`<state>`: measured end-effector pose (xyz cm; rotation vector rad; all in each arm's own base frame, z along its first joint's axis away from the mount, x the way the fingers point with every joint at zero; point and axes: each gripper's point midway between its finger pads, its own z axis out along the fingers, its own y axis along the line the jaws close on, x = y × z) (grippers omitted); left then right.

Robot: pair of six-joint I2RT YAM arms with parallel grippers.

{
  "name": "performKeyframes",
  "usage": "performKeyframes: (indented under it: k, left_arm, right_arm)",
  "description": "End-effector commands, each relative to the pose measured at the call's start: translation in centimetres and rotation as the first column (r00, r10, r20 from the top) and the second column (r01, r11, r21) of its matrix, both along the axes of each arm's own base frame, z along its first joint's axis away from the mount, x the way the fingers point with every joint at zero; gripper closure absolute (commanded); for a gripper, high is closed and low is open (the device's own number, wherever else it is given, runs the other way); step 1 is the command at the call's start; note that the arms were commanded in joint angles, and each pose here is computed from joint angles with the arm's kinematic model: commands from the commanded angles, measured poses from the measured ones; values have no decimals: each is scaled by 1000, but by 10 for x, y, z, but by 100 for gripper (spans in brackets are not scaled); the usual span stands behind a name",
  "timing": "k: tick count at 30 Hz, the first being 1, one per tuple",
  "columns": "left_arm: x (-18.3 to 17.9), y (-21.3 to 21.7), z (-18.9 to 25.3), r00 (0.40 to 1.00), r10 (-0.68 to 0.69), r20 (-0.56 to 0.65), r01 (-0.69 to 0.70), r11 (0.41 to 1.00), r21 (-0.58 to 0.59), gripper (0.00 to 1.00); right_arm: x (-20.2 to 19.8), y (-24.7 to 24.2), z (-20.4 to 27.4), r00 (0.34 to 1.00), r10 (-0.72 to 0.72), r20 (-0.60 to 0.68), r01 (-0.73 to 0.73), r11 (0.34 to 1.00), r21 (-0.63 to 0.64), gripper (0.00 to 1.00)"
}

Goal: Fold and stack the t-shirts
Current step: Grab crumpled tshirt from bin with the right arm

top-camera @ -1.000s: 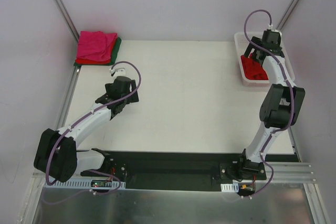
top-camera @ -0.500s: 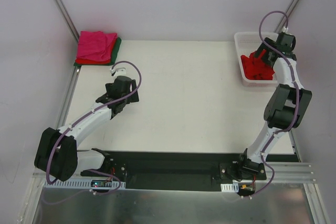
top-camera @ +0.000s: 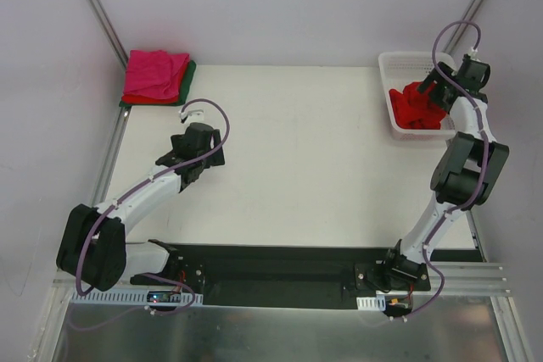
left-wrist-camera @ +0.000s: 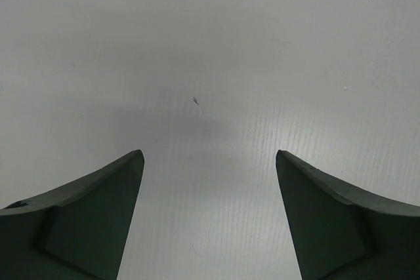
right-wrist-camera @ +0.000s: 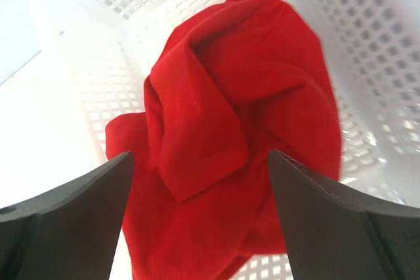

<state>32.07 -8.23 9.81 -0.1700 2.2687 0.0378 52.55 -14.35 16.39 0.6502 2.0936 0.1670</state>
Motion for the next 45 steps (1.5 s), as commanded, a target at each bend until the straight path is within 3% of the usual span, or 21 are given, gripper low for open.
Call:
performKeyframes:
  k: [1,6,12,15,16,21,39,45]
  left_arm:
    - [9,-2,11,999,1,35,-2,1000,12,18]
    - [10,-1,8,1000,4,26,-5,1000,27,18]
    - [13,-3,6,1000,2,17,-2,1000,31,18]
    - [14,-4,6,1000,-2,14,1,1000,29,18]
    - [14,-4,6,1000,-1,14,0,1000,26,18]
    - [13,-4,6,1000,-1,15,0,1000,23,18]
    - [11,-9,14,999,-15,33,16,1000,-11,18]
    - [13,-13,15,999,-27,34,28,999,-24,18]
  right_arm:
    - [23,10,9,995,68,75,-73,996,57,18]
    - [28,12,0,994,87,68,-92,993,73,21]
    - [31,12,-2,993,101,67,-106,992,66,35]
    - [32,12,2,992,106,75,-110,992,59,54]
    - [32,12,2,991,108,77,-112,992,58,67]
    - [27,11,8,993,93,79,-97,994,49,98]
    - [0,19,101,964,68,256,-63,998,-30,98]
    - [-14,43,145,936,131,328,-112,991,-75,99]
